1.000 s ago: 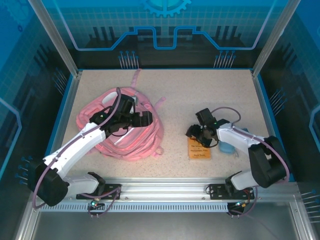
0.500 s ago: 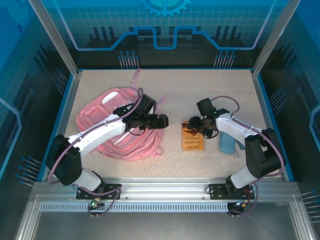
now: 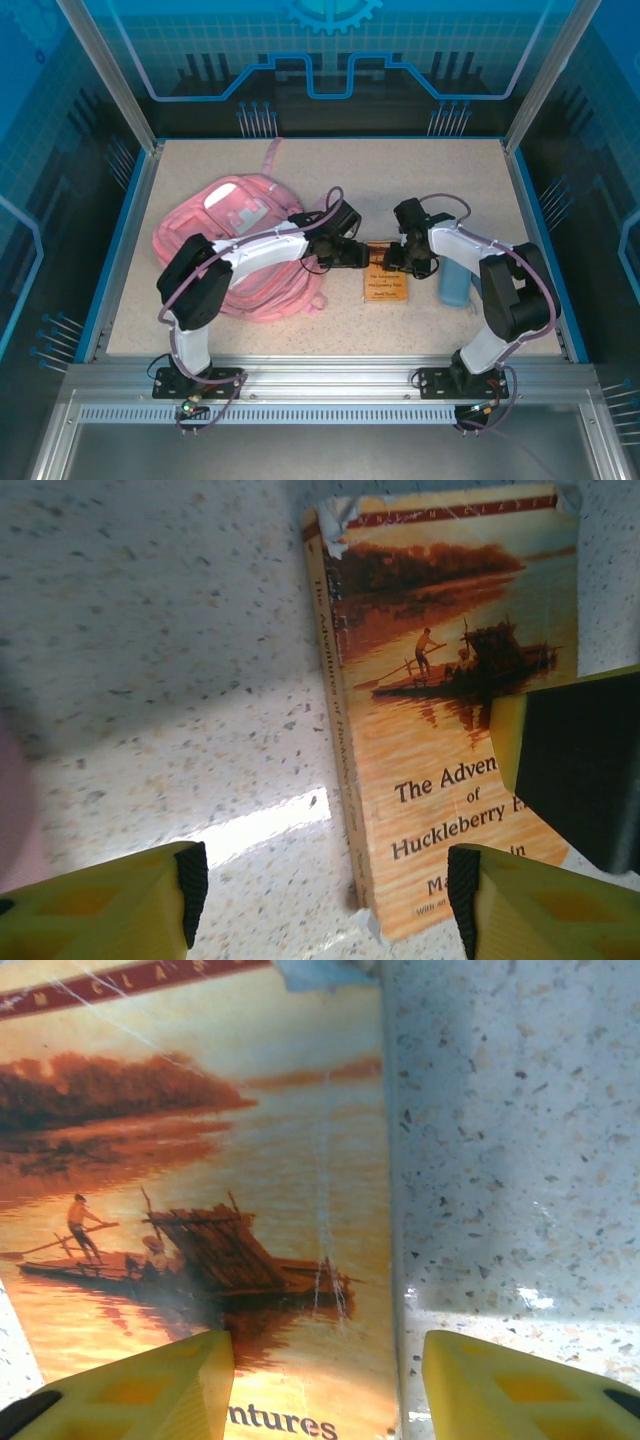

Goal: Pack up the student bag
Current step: Pick up the book from the center of the table.

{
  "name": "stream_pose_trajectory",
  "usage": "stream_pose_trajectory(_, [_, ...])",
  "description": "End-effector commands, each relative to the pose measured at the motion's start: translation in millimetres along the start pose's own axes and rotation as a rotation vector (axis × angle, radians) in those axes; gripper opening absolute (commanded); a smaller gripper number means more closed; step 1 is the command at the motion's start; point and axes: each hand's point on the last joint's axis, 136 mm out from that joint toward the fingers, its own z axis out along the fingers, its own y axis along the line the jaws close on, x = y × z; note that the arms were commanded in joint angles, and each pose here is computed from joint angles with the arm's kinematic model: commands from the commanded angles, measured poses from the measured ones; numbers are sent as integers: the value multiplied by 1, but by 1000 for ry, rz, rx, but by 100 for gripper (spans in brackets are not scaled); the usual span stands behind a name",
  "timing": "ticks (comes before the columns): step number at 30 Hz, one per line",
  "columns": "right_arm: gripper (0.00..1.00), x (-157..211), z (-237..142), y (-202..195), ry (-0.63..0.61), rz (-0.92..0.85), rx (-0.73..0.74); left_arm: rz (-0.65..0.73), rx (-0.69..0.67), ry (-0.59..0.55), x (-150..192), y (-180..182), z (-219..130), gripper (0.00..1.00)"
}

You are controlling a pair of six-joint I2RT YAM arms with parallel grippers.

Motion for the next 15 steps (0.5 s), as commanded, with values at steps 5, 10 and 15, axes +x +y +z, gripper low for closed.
stream_pose_trajectory(5, [50,5,3,5,45,-30,-20,-15,17,57,4,-19,33,65])
stream_pose_trajectory(10, [48,6,1,9,49,-34,-47,-9,-21,76,8,-17,49,64])
stream_pose_trajectory(15, [45,6,-9,17,43,-43,-90,8,-86,98,15,-9,62,56])
